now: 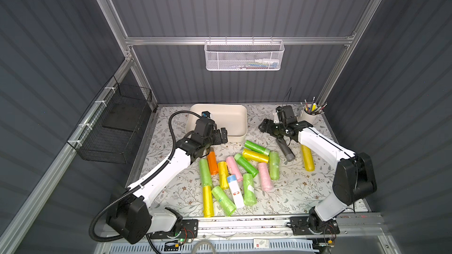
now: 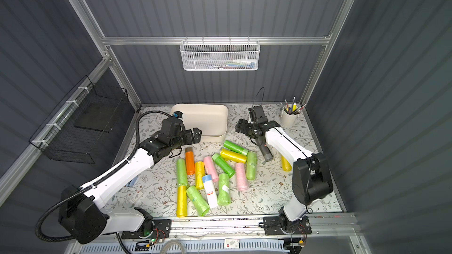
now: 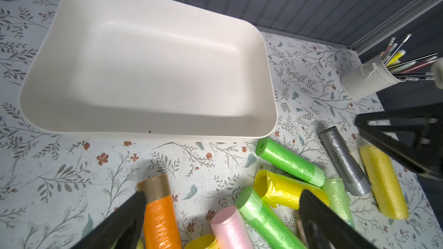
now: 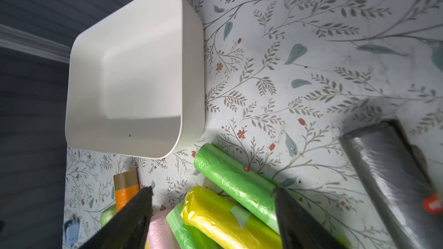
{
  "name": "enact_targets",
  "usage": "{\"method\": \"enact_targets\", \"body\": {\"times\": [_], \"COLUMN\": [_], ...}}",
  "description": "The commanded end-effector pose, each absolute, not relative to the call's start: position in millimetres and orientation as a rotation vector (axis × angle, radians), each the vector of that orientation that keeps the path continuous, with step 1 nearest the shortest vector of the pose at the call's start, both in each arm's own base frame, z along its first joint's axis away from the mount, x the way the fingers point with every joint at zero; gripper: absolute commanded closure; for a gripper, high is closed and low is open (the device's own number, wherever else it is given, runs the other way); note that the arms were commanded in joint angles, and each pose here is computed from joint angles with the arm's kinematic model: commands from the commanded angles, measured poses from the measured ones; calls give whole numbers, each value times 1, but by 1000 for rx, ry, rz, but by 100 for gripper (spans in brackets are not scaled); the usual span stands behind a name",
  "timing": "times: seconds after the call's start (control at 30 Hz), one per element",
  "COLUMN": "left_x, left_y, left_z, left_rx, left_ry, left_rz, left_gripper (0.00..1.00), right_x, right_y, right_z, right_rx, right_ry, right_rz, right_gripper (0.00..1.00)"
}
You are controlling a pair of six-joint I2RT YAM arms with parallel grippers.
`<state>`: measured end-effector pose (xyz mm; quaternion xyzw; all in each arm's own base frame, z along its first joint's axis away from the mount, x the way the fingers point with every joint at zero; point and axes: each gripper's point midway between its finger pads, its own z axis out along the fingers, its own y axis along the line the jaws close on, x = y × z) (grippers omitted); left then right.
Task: Put the roll of trash bags into the storage box
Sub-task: Move the storage box to the center of the board.
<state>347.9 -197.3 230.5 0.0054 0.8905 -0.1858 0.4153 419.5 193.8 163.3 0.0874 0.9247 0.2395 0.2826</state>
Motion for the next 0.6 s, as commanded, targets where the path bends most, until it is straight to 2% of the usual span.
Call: {"method": "enact_targets", "body": {"times": [0.0, 0.23, 0.57], "left_x": [335, 333, 332], "left_y": [-185, -188, -191], "left_z": [225, 225, 223], "left_rx": [-4, 17, 36], "left_ry": [2267, 2278, 2293], "left_rz": [-425, -437, -448], "left_gripper": [0, 0, 0], "right_x": [427, 449, 461], "right_y": [224, 255, 267], "right_z": [162, 144, 106], "right_rx": [178, 120, 118], "right_ry": [2493, 2518, 2601], "right_rz": [698, 637, 477], "right_gripper": [30, 37, 44]}}
